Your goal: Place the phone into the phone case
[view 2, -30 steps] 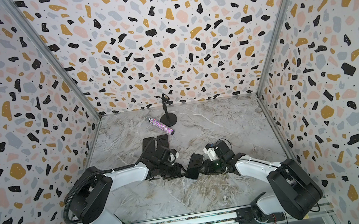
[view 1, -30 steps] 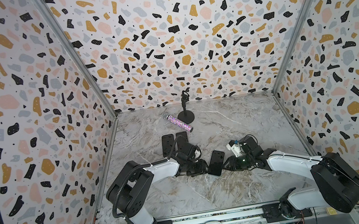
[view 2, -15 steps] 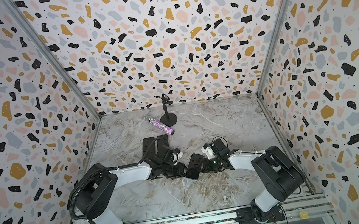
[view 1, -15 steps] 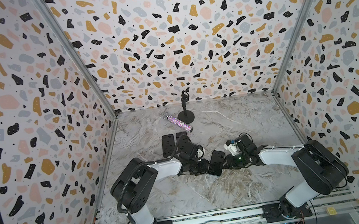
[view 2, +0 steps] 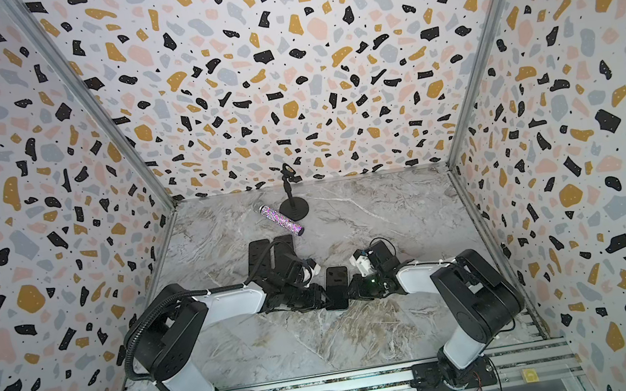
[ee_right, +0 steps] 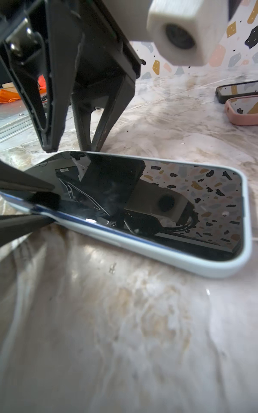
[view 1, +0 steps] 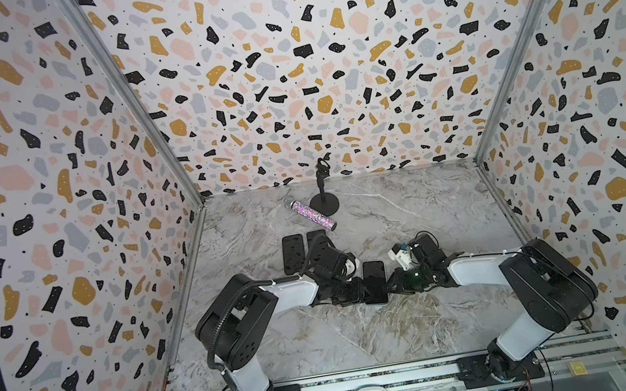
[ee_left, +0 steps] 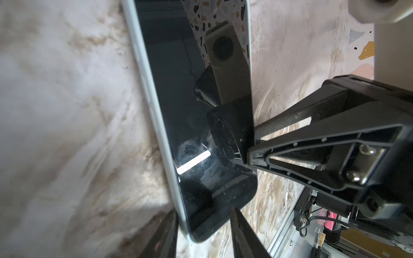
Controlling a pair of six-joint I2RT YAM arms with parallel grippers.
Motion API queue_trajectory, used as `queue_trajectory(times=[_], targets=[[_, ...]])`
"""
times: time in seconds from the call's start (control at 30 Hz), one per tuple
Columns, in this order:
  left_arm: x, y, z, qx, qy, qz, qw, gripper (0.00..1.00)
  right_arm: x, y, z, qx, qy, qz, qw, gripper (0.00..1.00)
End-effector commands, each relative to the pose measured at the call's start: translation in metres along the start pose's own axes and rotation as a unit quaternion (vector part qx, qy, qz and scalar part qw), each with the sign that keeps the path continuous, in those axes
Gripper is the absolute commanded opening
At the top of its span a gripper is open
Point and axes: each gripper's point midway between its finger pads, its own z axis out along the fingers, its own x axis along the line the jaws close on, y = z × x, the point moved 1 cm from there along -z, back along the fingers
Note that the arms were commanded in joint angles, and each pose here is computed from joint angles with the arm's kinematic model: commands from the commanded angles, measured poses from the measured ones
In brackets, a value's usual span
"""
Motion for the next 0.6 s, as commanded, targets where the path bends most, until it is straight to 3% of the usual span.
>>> queue_trajectory(times=[0.0, 0.33, 0.57], targets=[[0.028, -0.030, 0.015, 0.046, 0.038, -0.027, 0.998, 0.42, -0.033, -0.035, 0.020, 0.051, -0.068, 0.011, 0.996, 0.14], [0.026, -0.033, 0.010, 0.046, 0.033, -0.028, 0.998, 0.42, -0.045, -0.040, 0.026, 0.063, -0.106, 0.008, 0.992, 0.10], [0.024, -0.041, -0.002, 0.043, 0.032, -0.026, 0.998, 0.47, -0.025, -0.002, 0.019, 0.041, -0.121, -0.039, 0.991, 0.10]])
